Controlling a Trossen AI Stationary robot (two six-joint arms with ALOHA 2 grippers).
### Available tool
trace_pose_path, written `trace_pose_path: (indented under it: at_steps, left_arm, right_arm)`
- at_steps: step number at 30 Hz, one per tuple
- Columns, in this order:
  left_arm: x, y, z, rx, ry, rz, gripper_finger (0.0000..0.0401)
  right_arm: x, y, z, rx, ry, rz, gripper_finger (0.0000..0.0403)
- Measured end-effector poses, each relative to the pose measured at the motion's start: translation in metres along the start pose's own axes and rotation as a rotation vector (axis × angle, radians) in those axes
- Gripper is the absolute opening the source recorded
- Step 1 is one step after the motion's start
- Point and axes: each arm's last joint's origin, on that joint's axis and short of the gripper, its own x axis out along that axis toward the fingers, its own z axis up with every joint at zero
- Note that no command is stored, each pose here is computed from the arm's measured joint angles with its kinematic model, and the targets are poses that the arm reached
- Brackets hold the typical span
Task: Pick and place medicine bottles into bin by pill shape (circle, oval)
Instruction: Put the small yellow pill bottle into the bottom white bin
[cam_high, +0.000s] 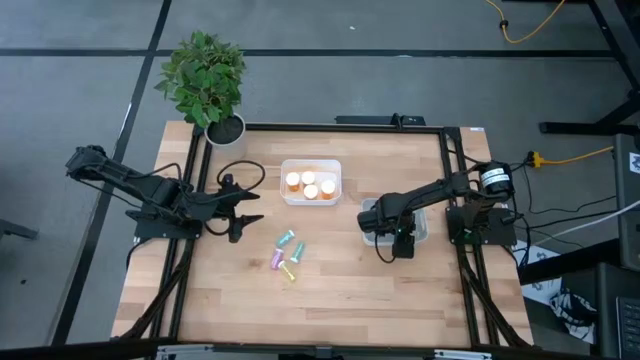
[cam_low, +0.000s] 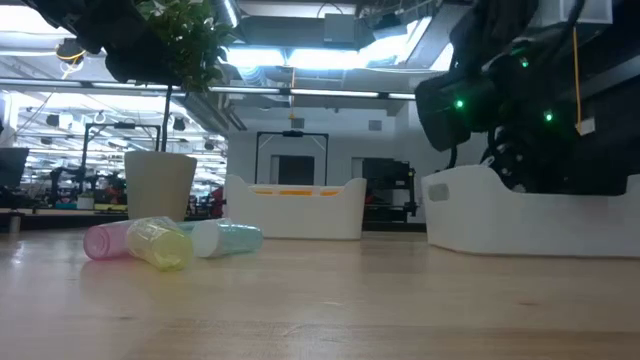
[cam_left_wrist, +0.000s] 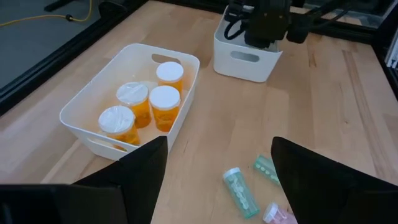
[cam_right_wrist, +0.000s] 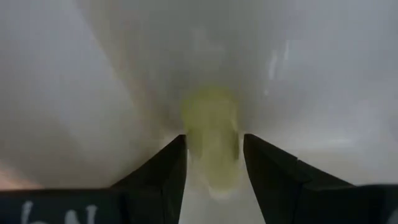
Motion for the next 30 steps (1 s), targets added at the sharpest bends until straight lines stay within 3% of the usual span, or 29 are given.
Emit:
trace_pose_path:
  at_steps: [7,13,16,22,30]
  left_arm:
    - [0.000,0.000,0.000,-0.003,-0.004,0.000,0.0281]
    - [0.000,0.000,0.001,-0.008,-0.009,-0.002,0.0281]
    - [0.000,0.000,0.001,-0.009,-0.010,-0.002,0.0281]
    - [0.000,0.000,0.001,-0.009,-0.011,-0.003,0.0281]
    - [0.000,0.000,0.001,-0.007,-0.010,-0.003,0.0281]
  right_arm:
    - [0.011,-0.002,-0.002,-0.010,-0.016,0.012,0.0152]
    - [0.000,0.001,0.004,0.000,-0.038,0.002,0.0084]
    - [-0.010,0.002,0.009,0.009,-0.079,-0.006,0.0062]
    - [-0.039,0.004,0.010,0.017,-0.074,-0.065,0.0061]
    - [-0.083,0.009,0.010,0.008,-0.111,-0.053,0.0059]
